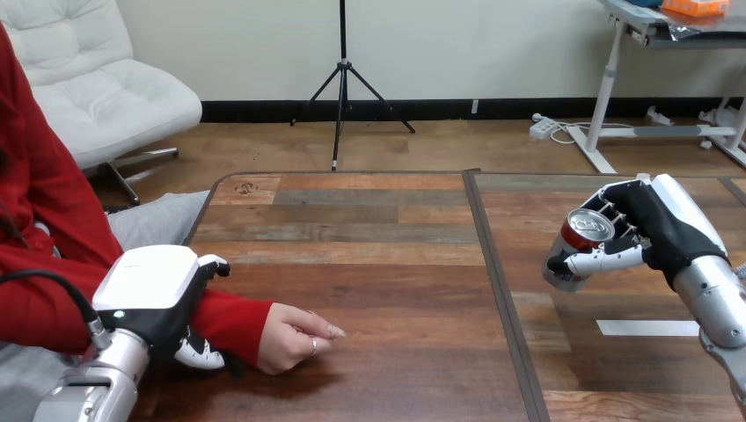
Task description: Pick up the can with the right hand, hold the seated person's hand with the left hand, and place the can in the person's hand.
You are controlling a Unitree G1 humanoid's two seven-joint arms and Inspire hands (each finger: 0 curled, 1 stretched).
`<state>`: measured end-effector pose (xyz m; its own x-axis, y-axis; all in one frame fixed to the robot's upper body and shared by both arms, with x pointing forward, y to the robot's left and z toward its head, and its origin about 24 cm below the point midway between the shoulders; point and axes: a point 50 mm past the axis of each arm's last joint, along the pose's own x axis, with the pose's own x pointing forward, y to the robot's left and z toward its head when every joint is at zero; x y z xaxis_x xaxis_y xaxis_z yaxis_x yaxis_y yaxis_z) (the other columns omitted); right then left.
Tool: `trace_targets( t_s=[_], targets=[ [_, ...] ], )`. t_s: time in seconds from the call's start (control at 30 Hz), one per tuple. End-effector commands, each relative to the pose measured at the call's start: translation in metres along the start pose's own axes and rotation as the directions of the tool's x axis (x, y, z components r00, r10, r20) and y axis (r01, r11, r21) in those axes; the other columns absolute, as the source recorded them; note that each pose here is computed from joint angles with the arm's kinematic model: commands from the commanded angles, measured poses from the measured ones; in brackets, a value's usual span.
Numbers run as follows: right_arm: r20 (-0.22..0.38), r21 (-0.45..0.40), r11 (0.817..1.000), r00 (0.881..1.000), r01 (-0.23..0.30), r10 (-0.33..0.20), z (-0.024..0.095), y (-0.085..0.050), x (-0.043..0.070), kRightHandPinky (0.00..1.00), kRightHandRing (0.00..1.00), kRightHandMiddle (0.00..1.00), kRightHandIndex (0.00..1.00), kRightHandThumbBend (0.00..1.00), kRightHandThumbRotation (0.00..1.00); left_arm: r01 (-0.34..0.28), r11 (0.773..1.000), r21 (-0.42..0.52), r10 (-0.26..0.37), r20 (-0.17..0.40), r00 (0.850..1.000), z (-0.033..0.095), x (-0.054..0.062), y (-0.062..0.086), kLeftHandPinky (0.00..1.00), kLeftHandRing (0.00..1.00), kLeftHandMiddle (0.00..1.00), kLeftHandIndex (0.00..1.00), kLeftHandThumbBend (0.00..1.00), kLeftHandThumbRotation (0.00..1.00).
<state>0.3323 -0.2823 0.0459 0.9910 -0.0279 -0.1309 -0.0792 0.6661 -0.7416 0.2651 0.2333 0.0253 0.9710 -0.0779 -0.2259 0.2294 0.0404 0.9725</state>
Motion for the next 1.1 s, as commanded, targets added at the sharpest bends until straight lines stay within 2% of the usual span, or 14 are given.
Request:
trace_targets(
  t_s=[0.0, 0.17, 0.33, 0.67, 1.07],
  targets=[
    [0.133, 0.025, 0.995, 0.986, 0.094, -0.096, 0.0305, -0.0255, 0.0108, 0.37, 0.41, 0.44, 0.45, 0.85, 0.0, -0.014, 0.999, 0.04, 0.014, 0.015, 1.0, 0.0016, 0.0092, 0.0074, 0.73, 0.73, 0.73, 0.74, 0.96, 0.04],
    [0.137, 0.028, 0.995, 0.986, 0.097, -0.1, 0.0305, -0.0256, 0.0105, 0.37, 0.4, 0.44, 0.45, 0.85, 0.0, 0.006, 0.999, 0.037, -0.007, 0.013, 1.0, 0.0025, 0.011, 0.0065, 0.69, 0.7, 0.71, 0.71, 0.94, 0.01],
    [0.137, 0.025, 0.995, 0.985, 0.1, -0.102, 0.0302, -0.0259, 0.0103, 0.37, 0.4, 0.44, 0.45, 0.85, 0.0, 0.015, 0.999, 0.033, -0.016, 0.018, 1.0, 0.0031, 0.012, 0.0059, 0.6, 0.64, 0.66, 0.67, 0.92, 0.0],
    [0.134, 0.026, 0.994, 0.985, 0.107, -0.109, 0.0298, -0.0263, 0.0102, 0.36, 0.39, 0.43, 0.45, 0.85, 0.0, -0.007, 0.999, 0.039, 0.005, 0.041, 0.999, 0.0048, 0.013, 0.0041, 0.46, 0.54, 0.57, 0.59, 0.91, 0.0],
    [0.127, 0.025, 0.995, 0.986, 0.101, -0.104, 0.0292, -0.0266, 0.0103, 0.37, 0.4, 0.44, 0.45, 0.85, 0.0, -0.008, 0.999, 0.041, 0.006, 0.063, 0.998, 0.0064, 0.0136, 0.0023, 0.42, 0.51, 0.56, 0.56, 0.9, 0.0]
  ],
)
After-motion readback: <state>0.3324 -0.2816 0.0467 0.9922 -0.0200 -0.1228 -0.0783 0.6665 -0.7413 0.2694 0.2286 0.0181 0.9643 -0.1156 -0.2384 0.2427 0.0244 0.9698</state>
